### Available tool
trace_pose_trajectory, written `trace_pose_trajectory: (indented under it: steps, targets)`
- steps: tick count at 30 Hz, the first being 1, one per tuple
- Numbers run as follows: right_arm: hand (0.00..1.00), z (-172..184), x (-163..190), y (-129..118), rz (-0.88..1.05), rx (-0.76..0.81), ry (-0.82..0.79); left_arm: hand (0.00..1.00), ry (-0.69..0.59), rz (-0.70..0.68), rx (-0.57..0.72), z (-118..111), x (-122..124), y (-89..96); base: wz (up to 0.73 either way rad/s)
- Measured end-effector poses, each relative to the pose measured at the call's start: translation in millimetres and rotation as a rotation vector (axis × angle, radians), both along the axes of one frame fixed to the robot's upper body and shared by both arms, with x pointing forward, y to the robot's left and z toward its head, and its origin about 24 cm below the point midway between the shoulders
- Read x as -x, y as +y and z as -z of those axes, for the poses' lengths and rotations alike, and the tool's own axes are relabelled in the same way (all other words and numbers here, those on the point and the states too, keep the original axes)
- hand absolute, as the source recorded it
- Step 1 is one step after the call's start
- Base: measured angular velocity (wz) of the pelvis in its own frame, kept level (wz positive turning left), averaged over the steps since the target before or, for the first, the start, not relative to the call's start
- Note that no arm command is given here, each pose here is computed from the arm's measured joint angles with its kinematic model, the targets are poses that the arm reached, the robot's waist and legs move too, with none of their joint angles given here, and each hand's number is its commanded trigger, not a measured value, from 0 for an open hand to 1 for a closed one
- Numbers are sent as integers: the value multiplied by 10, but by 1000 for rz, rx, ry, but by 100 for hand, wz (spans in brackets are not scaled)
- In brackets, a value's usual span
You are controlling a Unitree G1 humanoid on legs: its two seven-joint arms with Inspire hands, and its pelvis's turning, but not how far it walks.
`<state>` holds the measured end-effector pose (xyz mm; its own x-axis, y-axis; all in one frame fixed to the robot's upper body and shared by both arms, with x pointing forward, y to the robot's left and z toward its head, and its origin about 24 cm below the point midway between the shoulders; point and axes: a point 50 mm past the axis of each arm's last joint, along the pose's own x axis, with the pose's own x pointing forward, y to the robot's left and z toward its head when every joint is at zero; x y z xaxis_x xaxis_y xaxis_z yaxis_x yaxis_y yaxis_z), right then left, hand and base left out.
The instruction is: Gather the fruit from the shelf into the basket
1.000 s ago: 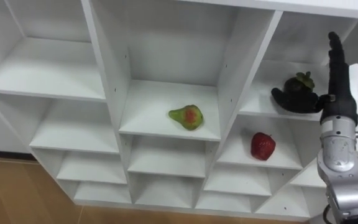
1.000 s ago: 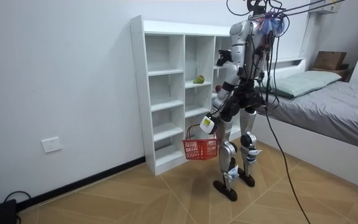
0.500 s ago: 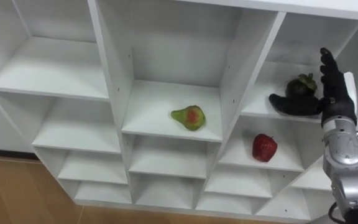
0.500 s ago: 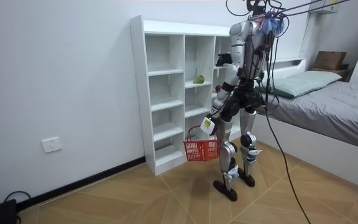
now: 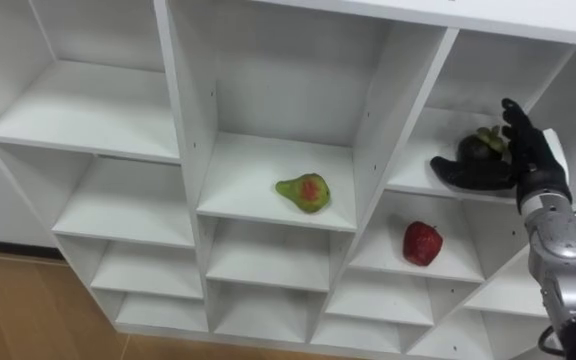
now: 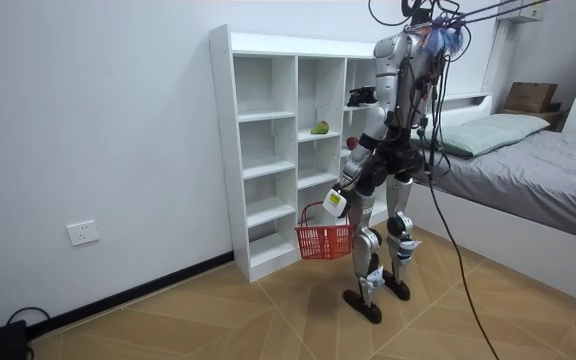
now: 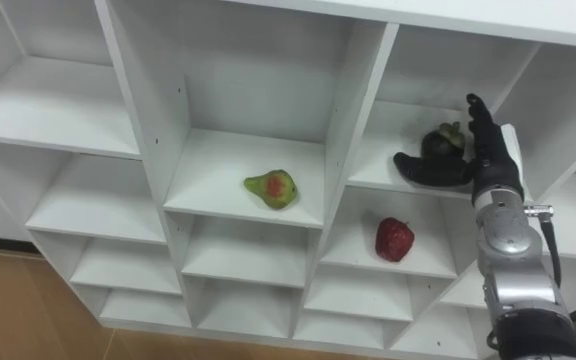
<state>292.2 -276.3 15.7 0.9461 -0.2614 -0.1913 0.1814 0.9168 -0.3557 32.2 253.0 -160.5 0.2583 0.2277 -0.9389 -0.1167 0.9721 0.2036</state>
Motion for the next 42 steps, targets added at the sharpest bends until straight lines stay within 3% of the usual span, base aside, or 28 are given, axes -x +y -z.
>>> trace_pose_trajectory:
  steps: [5,6,7,8,21,42]
  targets:
    - [0,0,-1,0,-20,11,7,100,0,1,-3,0,-2,0,0]
    - [51,-1,-1,1,-22,13,7,100,0,1,-5,0,-2,0,0]
    - [66,-2,-2,5,-30,18,8,100,1,1,-8,0,-1,1,0]
    - [98,-2,-3,6,-34,23,10,100,0,0,-10,-1,-2,2,0]
    - [100,-84,13,-140,-4,71,-16,100,5,20,-24,-12,-4,38,0]
    - [100,-107,6,-135,-13,74,-24,100,-1,24,-31,-21,-30,62,0]
